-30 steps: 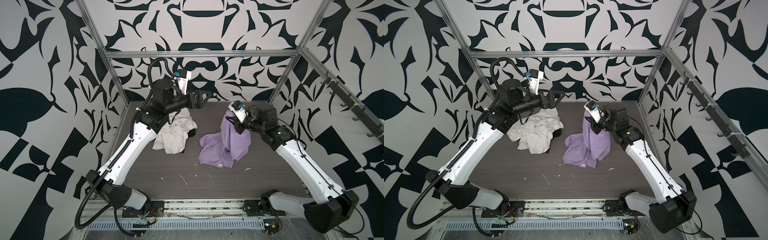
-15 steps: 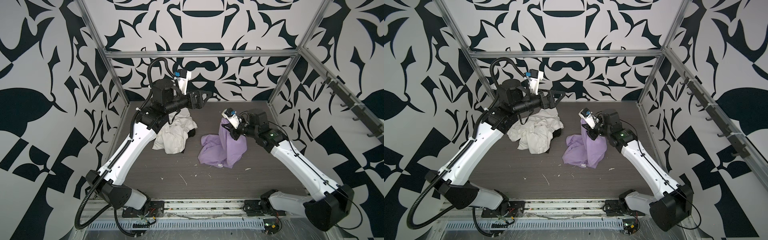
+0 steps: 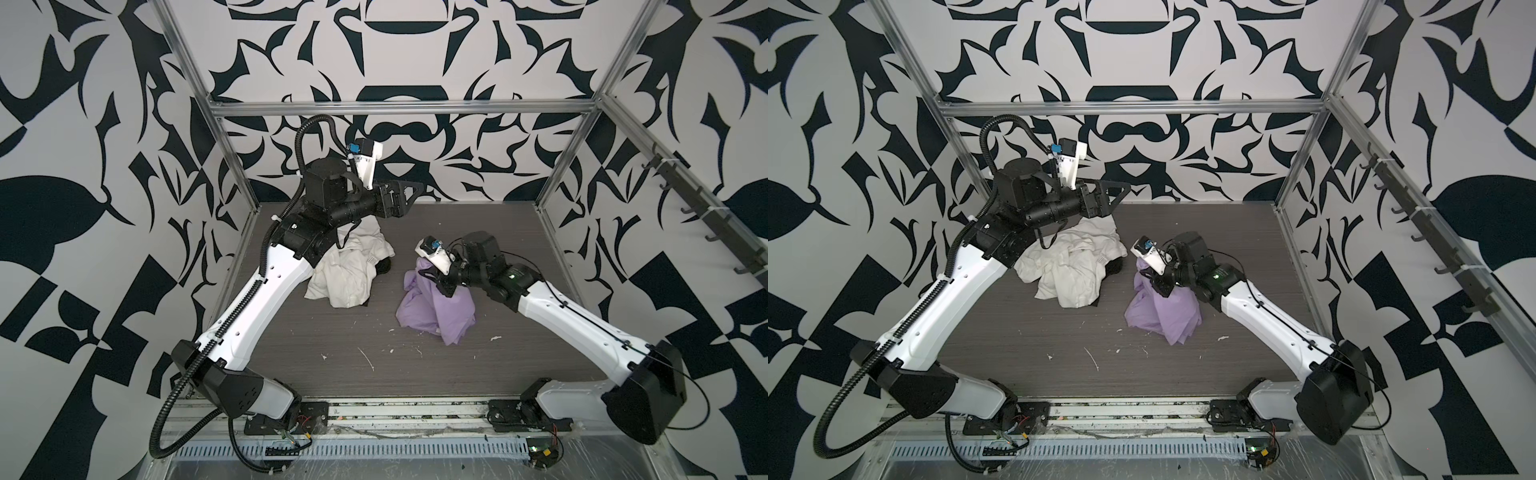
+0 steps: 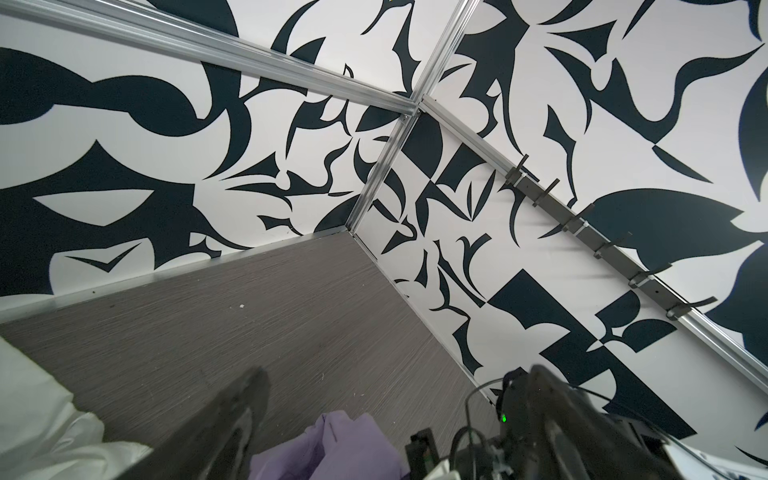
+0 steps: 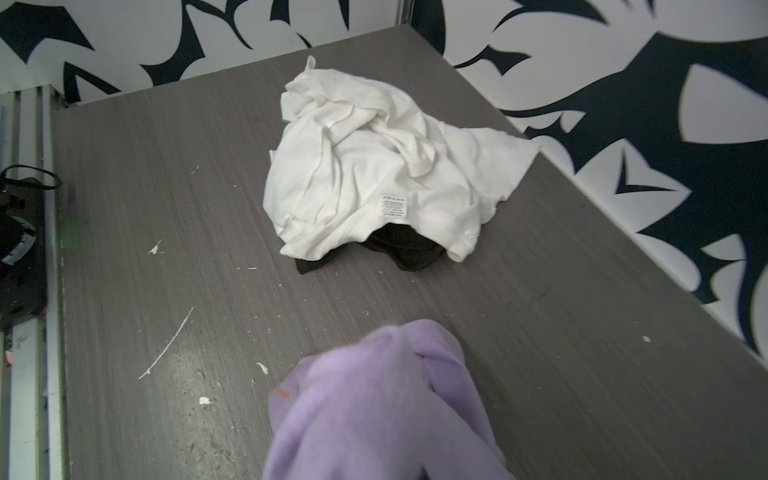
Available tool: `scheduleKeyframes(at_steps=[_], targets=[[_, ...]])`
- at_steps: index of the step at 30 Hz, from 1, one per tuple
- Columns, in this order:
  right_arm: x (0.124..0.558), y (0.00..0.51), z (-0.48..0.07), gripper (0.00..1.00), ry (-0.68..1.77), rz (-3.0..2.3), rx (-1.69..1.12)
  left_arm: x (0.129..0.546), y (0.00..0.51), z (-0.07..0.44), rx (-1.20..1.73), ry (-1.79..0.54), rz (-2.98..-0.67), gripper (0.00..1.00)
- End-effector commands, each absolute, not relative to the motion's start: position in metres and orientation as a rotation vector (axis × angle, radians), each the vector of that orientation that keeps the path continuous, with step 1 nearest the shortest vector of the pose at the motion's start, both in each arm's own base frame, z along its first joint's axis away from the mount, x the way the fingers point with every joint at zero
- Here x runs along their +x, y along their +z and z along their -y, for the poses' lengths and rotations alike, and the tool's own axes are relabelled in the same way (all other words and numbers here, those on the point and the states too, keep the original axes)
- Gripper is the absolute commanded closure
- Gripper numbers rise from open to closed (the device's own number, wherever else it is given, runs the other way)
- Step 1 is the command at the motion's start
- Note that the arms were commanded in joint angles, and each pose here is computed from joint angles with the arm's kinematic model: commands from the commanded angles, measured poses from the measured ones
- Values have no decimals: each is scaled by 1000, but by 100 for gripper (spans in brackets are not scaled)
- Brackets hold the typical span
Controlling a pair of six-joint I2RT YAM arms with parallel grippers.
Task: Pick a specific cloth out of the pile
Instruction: 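Lower the lavender cloth onto the table with the right gripper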
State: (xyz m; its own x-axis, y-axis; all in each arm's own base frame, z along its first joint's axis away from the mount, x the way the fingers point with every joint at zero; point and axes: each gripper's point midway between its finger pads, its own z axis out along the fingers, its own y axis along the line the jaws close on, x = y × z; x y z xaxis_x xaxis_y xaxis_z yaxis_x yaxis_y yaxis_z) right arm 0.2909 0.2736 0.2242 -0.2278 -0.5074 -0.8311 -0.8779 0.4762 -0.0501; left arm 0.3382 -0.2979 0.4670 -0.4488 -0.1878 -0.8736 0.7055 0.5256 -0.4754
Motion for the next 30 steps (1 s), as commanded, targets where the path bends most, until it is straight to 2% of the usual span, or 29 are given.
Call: scheduleKeyframes(at_steps=[1, 16, 30], targets=[[294, 238, -292, 100, 604, -1822, -1125, 333, 478, 292, 440, -1092, -1710, 1], [288, 216, -340, 100, 919, -1841, -1047, 330, 474, 284, 431, -1066, -1711, 1], [315, 172, -327, 100, 873, -2010, -919, 330, 471, 277, 425, -1051, -1711, 0]])
